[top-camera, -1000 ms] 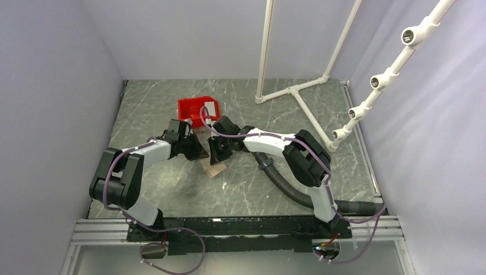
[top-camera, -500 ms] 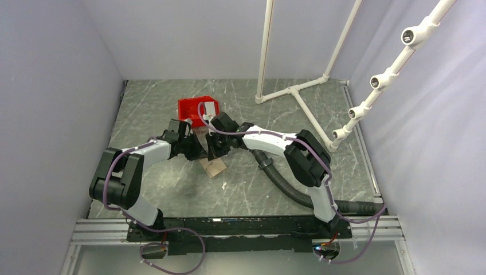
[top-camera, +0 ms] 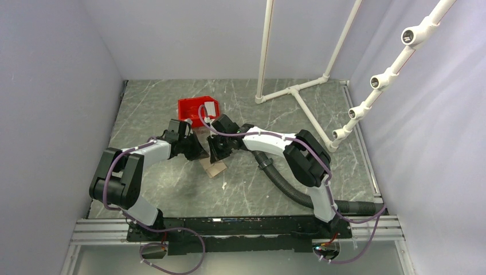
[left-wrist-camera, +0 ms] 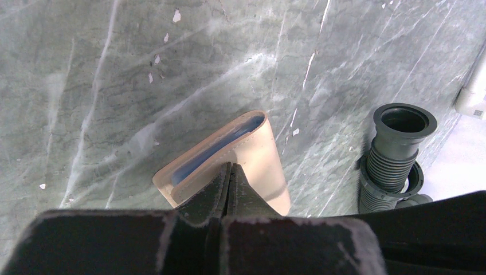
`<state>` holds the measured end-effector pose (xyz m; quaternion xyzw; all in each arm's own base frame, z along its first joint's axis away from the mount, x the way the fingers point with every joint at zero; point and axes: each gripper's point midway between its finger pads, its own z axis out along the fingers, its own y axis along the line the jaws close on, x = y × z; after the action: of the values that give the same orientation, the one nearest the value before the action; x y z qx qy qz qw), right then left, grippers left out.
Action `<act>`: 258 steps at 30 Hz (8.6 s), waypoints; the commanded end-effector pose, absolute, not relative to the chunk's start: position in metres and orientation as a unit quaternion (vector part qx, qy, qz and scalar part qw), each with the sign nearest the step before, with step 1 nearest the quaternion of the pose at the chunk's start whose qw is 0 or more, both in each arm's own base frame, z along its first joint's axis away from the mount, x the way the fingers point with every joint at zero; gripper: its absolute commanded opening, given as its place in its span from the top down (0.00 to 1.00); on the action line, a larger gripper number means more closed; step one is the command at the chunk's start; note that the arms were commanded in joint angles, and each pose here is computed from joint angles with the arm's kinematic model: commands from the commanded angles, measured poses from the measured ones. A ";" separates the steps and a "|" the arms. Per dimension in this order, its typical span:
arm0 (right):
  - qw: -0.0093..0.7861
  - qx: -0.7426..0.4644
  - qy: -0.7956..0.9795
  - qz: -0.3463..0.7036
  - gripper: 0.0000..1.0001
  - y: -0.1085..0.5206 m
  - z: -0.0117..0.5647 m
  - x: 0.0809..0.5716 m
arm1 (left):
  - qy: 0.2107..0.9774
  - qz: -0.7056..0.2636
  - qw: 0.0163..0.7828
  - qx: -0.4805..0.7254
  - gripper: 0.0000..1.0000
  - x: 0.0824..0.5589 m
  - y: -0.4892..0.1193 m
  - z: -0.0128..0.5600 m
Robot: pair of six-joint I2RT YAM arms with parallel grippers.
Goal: Put the credit cards into the card holder
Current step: Close the card holder at the center of the board.
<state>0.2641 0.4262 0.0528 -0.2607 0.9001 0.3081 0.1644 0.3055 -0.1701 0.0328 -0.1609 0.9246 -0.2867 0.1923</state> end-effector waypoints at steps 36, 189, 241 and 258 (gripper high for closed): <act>0.186 -0.268 0.905 0.275 1.00 0.420 0.022 0.286 | 0.942 -0.250 0.161 -0.153 1.00 0.291 -0.161 0.010; 0.074 -0.039 0.903 0.422 0.79 0.423 0.077 0.287 | 0.945 -0.276 0.086 -0.155 0.75 0.241 -0.167 -0.003; 0.076 -0.053 0.924 0.370 1.00 0.414 0.060 0.281 | 0.944 -0.278 0.086 -0.155 0.79 0.239 -0.164 -0.007; 0.098 -0.055 0.943 0.312 1.00 0.401 0.034 0.292 | 0.942 -0.284 0.085 -0.155 0.79 0.238 -0.165 -0.008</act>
<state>0.2793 0.4034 0.0386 -0.0494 0.9372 0.3375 0.0726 0.2471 -0.1812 0.0200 -0.1448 0.9259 -0.3373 0.0891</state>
